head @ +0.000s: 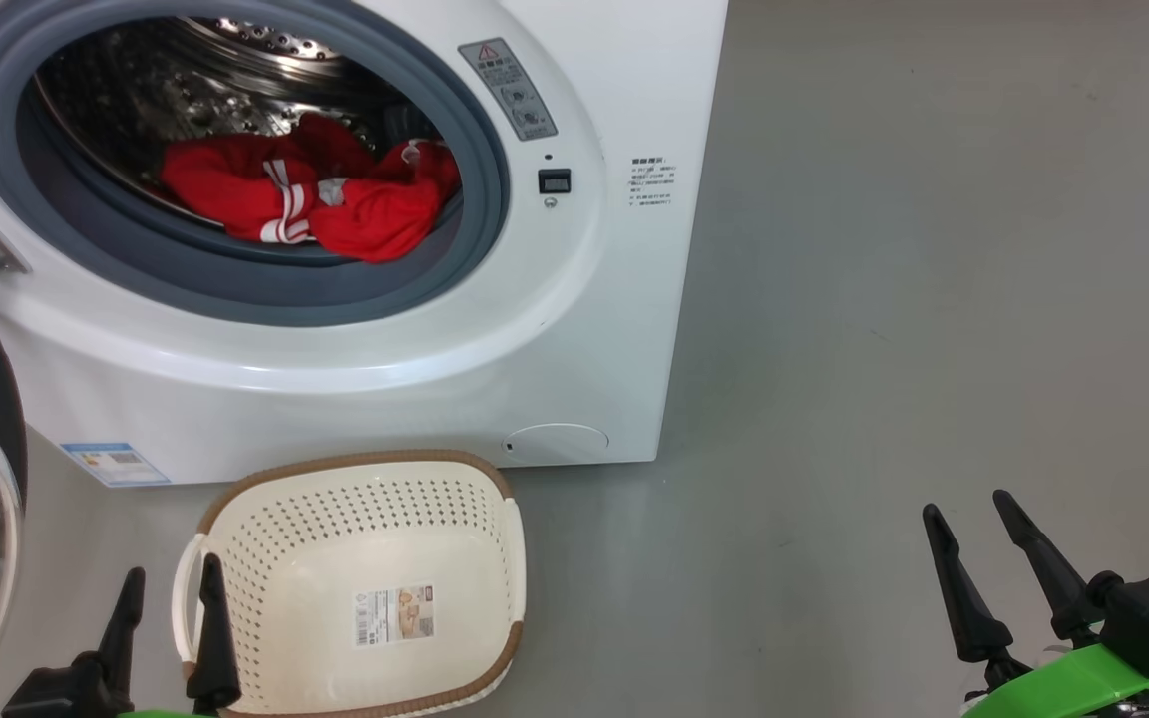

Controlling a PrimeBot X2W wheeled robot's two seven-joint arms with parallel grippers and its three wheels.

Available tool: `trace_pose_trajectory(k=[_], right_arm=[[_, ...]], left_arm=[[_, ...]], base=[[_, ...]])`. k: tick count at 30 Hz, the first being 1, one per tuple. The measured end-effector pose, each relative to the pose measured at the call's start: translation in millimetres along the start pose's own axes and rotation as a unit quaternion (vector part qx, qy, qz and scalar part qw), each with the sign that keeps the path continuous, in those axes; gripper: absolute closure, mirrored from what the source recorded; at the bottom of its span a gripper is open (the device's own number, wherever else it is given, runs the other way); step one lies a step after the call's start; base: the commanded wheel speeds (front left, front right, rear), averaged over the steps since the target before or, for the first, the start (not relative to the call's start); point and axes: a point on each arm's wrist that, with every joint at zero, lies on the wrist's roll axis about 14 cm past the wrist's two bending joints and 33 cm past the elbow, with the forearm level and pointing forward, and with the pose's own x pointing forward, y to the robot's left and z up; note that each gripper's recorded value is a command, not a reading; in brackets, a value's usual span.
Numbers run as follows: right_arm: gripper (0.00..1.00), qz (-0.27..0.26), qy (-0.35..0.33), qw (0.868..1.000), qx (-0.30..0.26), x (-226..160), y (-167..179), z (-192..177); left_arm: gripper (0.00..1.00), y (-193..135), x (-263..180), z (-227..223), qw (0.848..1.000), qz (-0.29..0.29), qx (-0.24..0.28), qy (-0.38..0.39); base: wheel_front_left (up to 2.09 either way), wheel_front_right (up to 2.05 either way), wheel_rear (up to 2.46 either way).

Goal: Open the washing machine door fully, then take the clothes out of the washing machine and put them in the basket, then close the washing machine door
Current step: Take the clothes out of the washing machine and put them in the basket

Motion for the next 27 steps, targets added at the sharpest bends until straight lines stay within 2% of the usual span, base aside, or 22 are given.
trace_pose_trajectory(k=[16, 27], right_arm=[[0.00, -0.006, 0.017, 1.000, 0.008, 6.0, -1.9, -13.9], [0.00, -0.003, 0.025, 1.000, 0.018, 30.7, 1.2, -25.9]], left_arm=[[0.00, -6.3, 10.0, -11.1, 1.000, -0.002, -0.009, 0.015], [0.00, -30.2, 78.3, 7.1, 0.999, -0.038, 0.003, -0.012]], base=[[0.00, 0.00, 0.00], [0.00, 0.00, 0.00]])
